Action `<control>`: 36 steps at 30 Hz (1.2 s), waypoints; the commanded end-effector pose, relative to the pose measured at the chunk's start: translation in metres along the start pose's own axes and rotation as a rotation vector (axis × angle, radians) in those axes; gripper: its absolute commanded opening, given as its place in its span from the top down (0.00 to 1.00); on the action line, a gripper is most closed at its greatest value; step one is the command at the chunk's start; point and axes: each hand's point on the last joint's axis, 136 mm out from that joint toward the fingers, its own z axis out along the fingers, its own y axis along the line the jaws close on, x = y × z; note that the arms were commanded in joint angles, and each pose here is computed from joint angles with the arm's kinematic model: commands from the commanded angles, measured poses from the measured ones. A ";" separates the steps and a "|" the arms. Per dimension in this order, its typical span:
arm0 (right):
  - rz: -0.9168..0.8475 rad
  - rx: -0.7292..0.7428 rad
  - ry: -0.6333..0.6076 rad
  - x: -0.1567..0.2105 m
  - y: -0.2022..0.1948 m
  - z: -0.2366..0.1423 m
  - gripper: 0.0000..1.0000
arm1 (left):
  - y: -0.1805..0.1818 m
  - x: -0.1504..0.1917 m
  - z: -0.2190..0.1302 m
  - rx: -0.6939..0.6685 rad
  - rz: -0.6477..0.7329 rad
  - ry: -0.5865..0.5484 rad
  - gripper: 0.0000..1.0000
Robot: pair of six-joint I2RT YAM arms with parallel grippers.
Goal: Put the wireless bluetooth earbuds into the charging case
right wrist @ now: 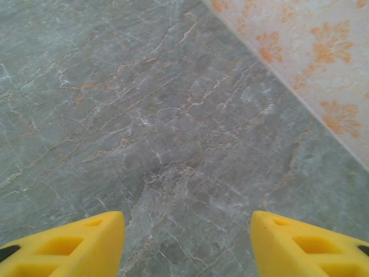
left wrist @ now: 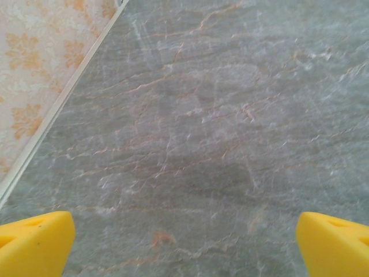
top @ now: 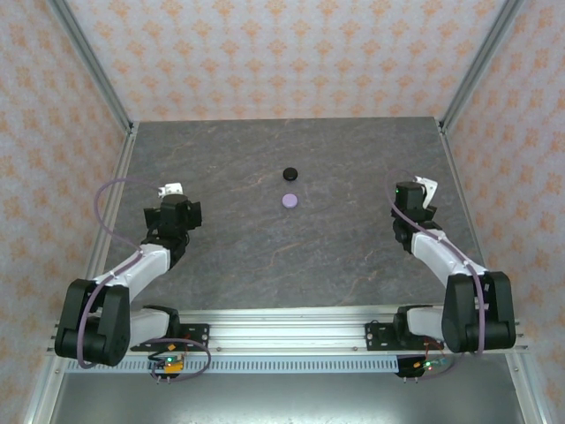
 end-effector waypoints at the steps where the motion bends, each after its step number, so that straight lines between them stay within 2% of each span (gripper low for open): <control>1: 0.040 -0.124 -0.019 -0.006 0.018 0.009 0.38 | -0.014 -0.024 0.004 0.104 -0.071 -0.118 0.00; 13: 0.050 -0.258 -0.174 -0.014 0.038 0.016 0.28 | -0.037 -0.031 0.015 0.246 -0.056 -0.171 0.00; 23: 0.069 -0.305 -0.250 -0.008 0.038 0.021 0.25 | -0.041 -0.025 0.021 0.261 -0.046 -0.208 0.00; 29: 0.080 -0.303 -0.276 0.002 0.036 0.026 0.19 | -0.042 -0.014 0.029 0.255 -0.052 -0.223 0.00; 31: 0.067 -0.301 -0.252 0.001 0.039 0.029 0.18 | -0.040 -0.017 0.037 0.217 -0.053 -0.168 0.00; 32: 0.065 -0.302 -0.247 0.001 0.040 0.030 0.14 | -0.041 -0.016 0.040 0.210 -0.042 -0.153 0.00; 33: 0.057 -0.304 -0.234 0.002 0.041 0.031 0.00 | -0.042 -0.017 0.039 0.212 -0.039 -0.154 0.00; 36: 0.042 -0.298 -0.230 0.001 0.044 0.032 0.01 | -0.042 -0.016 0.039 0.211 -0.037 -0.156 0.00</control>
